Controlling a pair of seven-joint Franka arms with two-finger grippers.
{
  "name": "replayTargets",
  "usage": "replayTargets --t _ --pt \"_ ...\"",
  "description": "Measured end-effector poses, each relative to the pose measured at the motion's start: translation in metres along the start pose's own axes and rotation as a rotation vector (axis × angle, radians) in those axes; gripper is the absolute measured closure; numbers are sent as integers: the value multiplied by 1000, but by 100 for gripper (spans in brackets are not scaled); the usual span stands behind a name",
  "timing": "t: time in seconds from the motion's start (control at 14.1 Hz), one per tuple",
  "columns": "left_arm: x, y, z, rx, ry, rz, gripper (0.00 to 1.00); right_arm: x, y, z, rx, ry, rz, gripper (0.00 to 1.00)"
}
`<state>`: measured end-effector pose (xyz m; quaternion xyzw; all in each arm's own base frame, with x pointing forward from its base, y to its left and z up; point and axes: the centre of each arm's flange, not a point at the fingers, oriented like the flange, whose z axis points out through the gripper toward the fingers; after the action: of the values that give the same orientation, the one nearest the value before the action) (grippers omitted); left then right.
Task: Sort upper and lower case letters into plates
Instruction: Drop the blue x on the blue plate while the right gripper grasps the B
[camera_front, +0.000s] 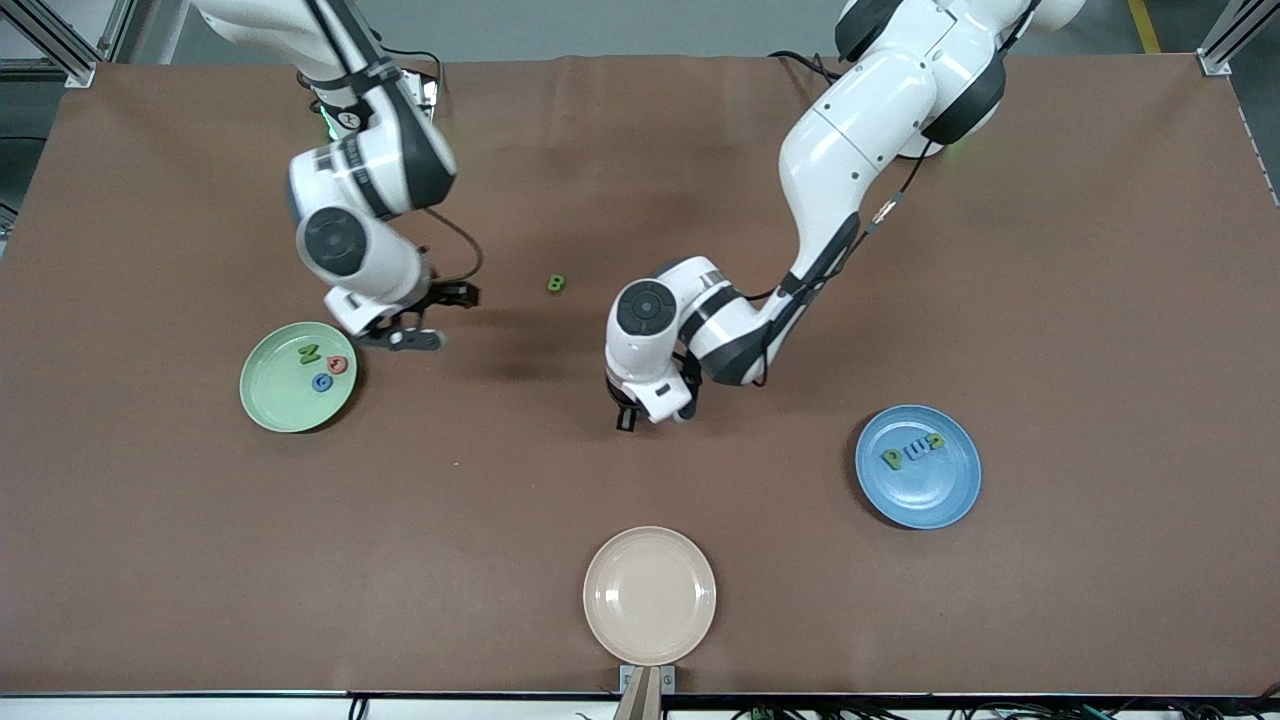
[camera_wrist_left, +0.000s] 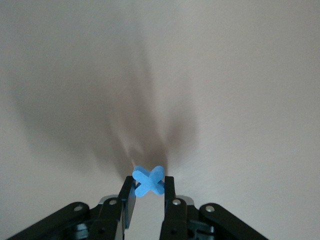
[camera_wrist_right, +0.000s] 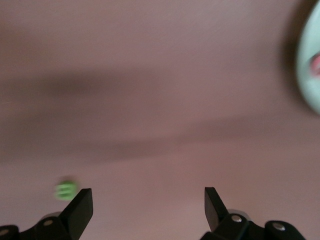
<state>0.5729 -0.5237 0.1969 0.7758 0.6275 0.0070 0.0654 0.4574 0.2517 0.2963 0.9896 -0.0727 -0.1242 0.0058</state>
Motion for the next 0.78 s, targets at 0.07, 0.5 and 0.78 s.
replayTargets --t 0.07,0.5,0.78 --pt "21 15 -16 -1 25 43 73 -14 -20 4 26 7 39 2" --pt "158 68 -128 109 139 314 73 -86 -107 56 86 120 183 2" --pt "235 72 -151 232 161 427 73 -90 -118 104 59 143 179 2"
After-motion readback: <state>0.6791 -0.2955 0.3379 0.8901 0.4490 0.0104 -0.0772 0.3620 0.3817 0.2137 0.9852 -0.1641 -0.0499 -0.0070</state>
